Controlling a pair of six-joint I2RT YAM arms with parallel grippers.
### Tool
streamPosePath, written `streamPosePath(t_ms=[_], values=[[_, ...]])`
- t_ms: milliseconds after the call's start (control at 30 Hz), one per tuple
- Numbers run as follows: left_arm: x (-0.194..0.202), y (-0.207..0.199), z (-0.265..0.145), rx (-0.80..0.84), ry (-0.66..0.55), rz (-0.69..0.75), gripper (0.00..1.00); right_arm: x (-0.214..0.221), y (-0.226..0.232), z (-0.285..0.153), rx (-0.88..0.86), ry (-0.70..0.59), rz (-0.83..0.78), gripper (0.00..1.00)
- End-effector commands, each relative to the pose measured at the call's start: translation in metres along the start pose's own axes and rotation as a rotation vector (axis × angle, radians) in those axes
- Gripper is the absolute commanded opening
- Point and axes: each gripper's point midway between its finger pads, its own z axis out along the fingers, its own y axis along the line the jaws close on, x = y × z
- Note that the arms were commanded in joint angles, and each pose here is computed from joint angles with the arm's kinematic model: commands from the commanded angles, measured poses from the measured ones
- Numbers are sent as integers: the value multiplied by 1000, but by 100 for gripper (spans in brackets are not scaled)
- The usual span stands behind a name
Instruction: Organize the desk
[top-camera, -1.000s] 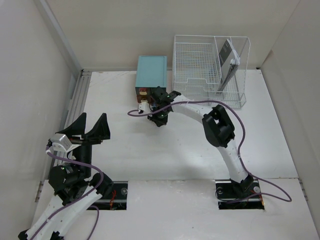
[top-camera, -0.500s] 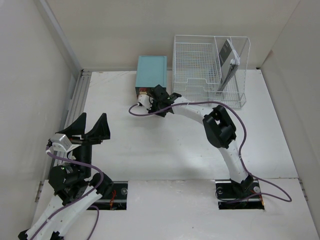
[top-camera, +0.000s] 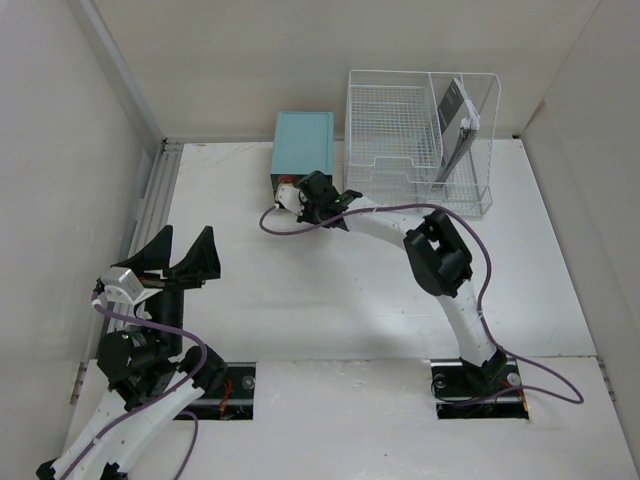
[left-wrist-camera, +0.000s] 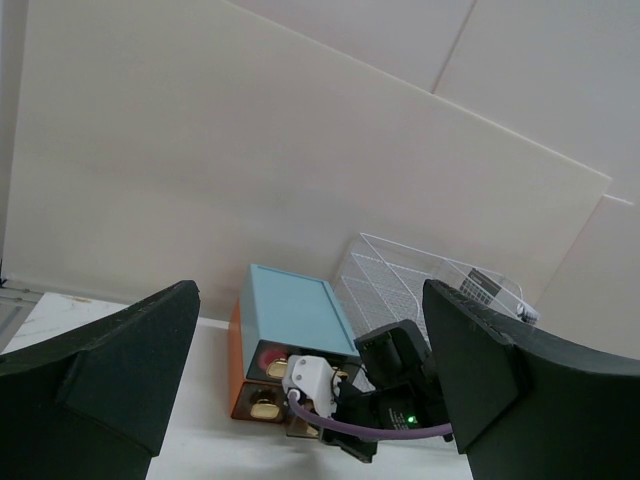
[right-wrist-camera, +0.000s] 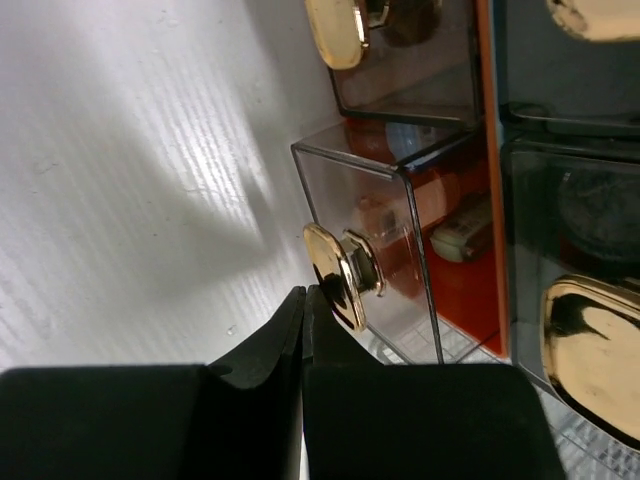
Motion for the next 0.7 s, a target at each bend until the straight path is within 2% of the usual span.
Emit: streamPosePath(t_ms=[0, 667], values=[[-8, -3, 2, 9, -35, -8, 92, -15, -22, -2, 113, -33, -15, 0], [-8, -3, 2, 9, -35, -8, 92, -4, -32, 7, 236, 16, -31, 0]])
